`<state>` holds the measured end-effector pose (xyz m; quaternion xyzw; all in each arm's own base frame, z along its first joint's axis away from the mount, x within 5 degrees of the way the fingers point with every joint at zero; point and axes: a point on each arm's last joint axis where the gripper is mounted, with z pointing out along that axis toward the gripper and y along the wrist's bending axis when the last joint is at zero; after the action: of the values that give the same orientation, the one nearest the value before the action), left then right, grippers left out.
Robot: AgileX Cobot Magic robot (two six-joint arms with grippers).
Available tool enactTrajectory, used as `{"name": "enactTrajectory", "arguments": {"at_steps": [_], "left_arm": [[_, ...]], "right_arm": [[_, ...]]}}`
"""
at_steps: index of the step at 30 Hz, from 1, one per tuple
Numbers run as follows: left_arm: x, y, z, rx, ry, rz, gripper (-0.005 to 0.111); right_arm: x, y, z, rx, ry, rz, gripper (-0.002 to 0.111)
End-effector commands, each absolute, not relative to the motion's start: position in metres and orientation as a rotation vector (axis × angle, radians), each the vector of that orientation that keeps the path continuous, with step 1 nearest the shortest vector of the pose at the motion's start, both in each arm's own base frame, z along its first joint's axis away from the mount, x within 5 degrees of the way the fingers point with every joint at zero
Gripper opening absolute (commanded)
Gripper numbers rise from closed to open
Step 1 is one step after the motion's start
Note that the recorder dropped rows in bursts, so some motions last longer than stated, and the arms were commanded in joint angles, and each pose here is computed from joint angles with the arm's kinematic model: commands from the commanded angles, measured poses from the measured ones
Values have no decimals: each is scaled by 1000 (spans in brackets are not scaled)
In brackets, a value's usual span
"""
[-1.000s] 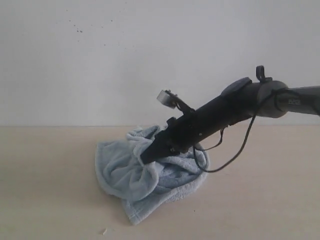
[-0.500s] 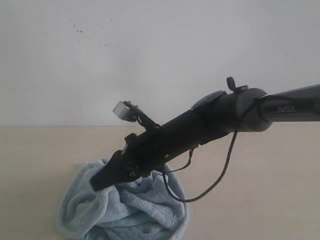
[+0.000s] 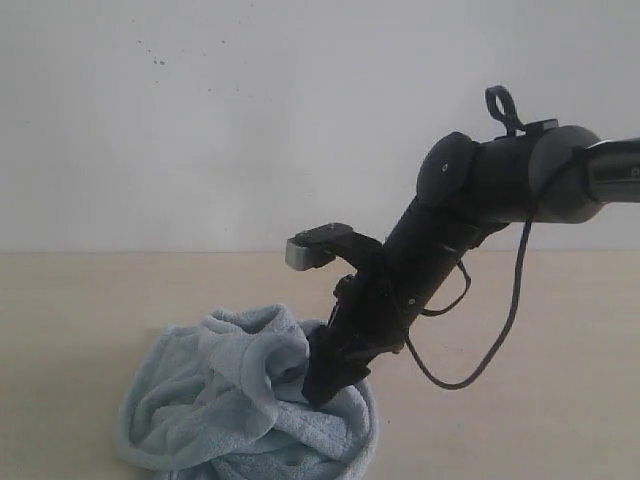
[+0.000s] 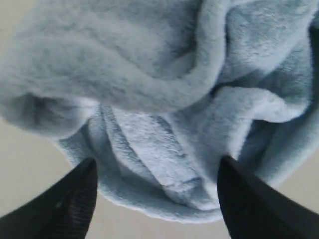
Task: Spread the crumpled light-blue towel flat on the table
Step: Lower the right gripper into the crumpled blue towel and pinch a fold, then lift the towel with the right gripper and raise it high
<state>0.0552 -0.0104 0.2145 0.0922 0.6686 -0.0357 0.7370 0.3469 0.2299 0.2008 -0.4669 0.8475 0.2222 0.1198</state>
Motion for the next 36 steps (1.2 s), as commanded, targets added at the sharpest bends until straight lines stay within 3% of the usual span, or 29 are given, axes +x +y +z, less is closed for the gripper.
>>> {"name": "enactTrajectory", "arguments": {"at_steps": [1,9,17,22,25,36], "left_arm": [[55,-10,213,198,1476,-78,4],[55,-10,213,198,1476,-78,4],[55,-10,213,198,1476,-78,4],[55,-10,213,198,1476,-78,4],[55,-10,213,198,1476,-78,4],[55,-10,213,198,1476,-78,4]], "right_arm": [[354,215,219,-1298,2450,508,64],[386,176,229,-1036,2410,433,64],[403,181,175,-1075,2433,404,64],[400,193,152,-1091,2449,606,64],[406,194,145,-1052,2426,597,63],[408,197,122,-1064,2422,626,19]]}}
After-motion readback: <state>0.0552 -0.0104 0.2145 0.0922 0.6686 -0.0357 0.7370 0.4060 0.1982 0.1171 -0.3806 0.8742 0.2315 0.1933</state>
